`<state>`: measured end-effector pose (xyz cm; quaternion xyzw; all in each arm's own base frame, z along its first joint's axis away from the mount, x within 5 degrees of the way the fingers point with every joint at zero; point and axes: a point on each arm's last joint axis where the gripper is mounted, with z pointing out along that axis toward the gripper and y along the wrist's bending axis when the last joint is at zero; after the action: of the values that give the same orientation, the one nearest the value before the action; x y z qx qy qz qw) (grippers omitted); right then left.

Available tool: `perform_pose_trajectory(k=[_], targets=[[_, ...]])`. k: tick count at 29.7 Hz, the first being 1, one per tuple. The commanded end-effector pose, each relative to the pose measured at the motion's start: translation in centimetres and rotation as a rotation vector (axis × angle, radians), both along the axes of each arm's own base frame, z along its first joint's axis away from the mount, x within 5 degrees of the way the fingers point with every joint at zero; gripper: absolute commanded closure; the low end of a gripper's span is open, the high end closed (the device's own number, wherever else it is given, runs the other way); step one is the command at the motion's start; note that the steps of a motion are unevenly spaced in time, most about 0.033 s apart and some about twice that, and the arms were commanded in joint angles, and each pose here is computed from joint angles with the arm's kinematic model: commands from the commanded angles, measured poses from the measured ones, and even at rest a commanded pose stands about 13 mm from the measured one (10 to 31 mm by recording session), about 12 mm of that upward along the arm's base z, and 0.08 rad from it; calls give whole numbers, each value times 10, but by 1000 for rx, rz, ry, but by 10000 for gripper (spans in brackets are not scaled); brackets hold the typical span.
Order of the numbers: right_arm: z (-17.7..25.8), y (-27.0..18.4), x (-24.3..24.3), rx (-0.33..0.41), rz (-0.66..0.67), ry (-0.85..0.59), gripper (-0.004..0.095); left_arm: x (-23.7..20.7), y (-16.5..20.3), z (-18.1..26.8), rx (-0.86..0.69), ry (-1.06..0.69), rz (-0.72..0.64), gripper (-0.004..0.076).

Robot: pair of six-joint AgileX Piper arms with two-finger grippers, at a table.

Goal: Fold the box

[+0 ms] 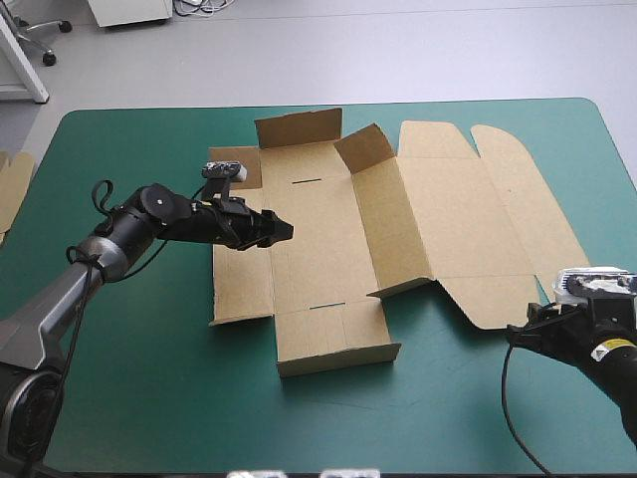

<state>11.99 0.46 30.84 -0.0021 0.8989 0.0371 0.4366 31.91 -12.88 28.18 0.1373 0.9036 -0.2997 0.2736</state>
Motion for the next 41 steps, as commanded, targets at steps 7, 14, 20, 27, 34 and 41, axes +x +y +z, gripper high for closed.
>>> perform_pose_trajectory(k=[7, 14, 20, 27, 34, 41], targets=[[14, -1, 4, 6, -15, -82, 464, -2, -2, 24, -57, -65, 17, 291], [14, -1, 4, 6, -15, -82, 464, -2, -2, 24, -57, -65, 17, 291], [14, -1, 4, 9, -16, -82, 464, -2, -1, 23, -39, -71, 14, 291], [16, -2, 6, 34, -39, -108, 464, 0, -1, 22, -45, -71, 29, 290], [16, -2, 23, 42, -38, -49, 464, 3, -2, 18, -47, -60, 35, 290], [37, -3, 53, 44, -34, -26, 464, 2, -2, 18, -46, -58, 32, 290]])
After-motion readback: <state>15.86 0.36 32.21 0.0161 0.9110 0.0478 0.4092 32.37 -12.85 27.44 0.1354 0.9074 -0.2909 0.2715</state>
